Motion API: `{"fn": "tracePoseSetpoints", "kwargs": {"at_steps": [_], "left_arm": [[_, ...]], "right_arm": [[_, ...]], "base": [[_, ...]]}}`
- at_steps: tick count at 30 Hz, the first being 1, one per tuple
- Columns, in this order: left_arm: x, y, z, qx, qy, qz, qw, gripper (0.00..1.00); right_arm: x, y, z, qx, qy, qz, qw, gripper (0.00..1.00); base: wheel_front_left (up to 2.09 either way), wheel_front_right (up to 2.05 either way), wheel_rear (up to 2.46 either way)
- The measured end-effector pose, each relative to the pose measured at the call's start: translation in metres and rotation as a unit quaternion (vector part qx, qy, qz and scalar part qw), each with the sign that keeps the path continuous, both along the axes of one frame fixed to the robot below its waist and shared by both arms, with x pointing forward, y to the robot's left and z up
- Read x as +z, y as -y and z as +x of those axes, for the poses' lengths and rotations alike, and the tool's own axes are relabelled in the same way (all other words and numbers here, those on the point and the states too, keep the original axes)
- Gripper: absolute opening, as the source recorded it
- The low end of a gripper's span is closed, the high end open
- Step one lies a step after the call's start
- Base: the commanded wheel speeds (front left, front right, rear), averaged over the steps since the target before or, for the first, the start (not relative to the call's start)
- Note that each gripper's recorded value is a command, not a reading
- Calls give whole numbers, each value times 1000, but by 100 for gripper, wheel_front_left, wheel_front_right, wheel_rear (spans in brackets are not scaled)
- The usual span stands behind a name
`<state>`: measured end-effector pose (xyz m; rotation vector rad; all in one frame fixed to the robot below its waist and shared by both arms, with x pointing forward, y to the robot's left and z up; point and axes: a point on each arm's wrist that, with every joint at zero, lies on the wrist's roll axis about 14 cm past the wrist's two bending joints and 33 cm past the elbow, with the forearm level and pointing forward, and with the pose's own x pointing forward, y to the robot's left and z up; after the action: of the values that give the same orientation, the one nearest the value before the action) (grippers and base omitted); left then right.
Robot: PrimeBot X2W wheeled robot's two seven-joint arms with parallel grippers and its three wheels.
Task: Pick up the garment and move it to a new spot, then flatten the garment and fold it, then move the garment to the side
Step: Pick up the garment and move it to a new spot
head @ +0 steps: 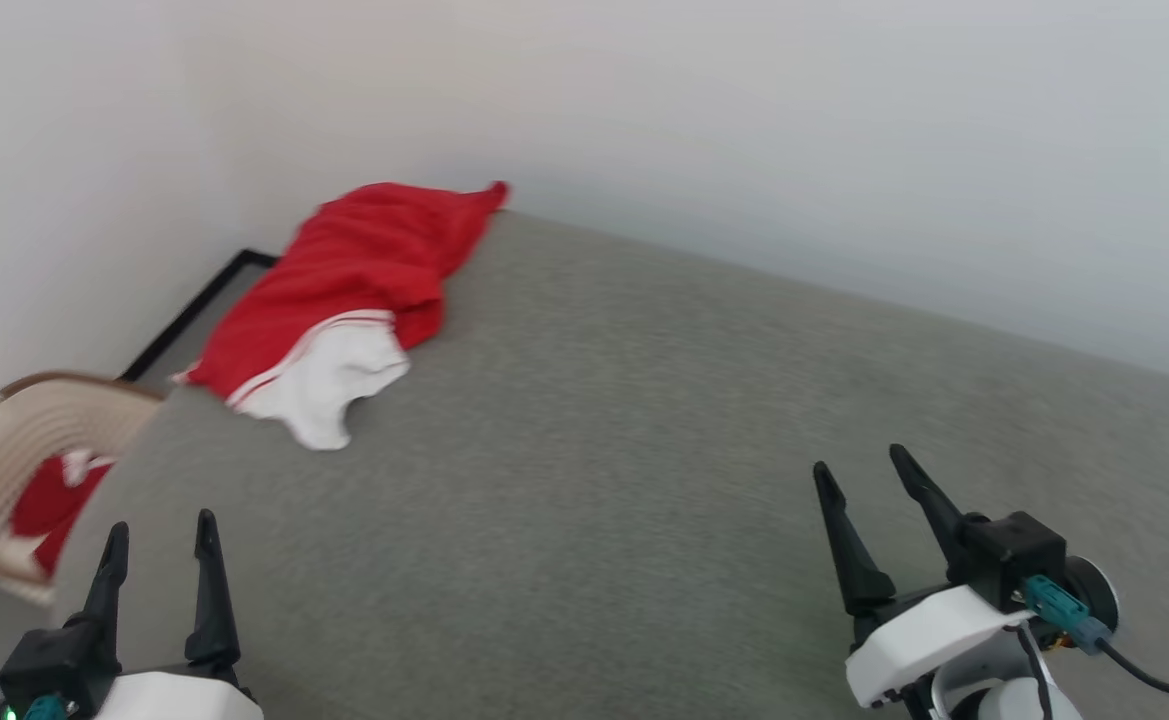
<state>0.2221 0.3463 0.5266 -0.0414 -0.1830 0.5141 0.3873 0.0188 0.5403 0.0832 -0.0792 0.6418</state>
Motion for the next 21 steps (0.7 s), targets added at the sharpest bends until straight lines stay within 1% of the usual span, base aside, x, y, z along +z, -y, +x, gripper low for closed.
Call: {"fn": "tracePoseSetpoints", "kwargs": {"at_steps": [4,6,12,15,21], "left_arm": [[-4,-14,-26,39,-2,-6,999,100],[-5,-18,-32,53,-3,-9,999,100],[-7,-19,-34,66,-4,-20,998,100],[-2,-20,-27,62,4,-21,998,100],[12,-21,8,30,14,-11,999,100]], "right_arm": [[4,-31,-4,44,4,1,999,100],[6,-43,-4,59,6,3,998,100],[1,-50,2,71,-1,2,997,100],[0,-47,7,66,-1,2,998,100],[-4,-33,19,44,-9,0,999,100]], "base": [[0,0,0],[0,0,0],[0,0,0],[0,0,0],[0,0,0]]}}
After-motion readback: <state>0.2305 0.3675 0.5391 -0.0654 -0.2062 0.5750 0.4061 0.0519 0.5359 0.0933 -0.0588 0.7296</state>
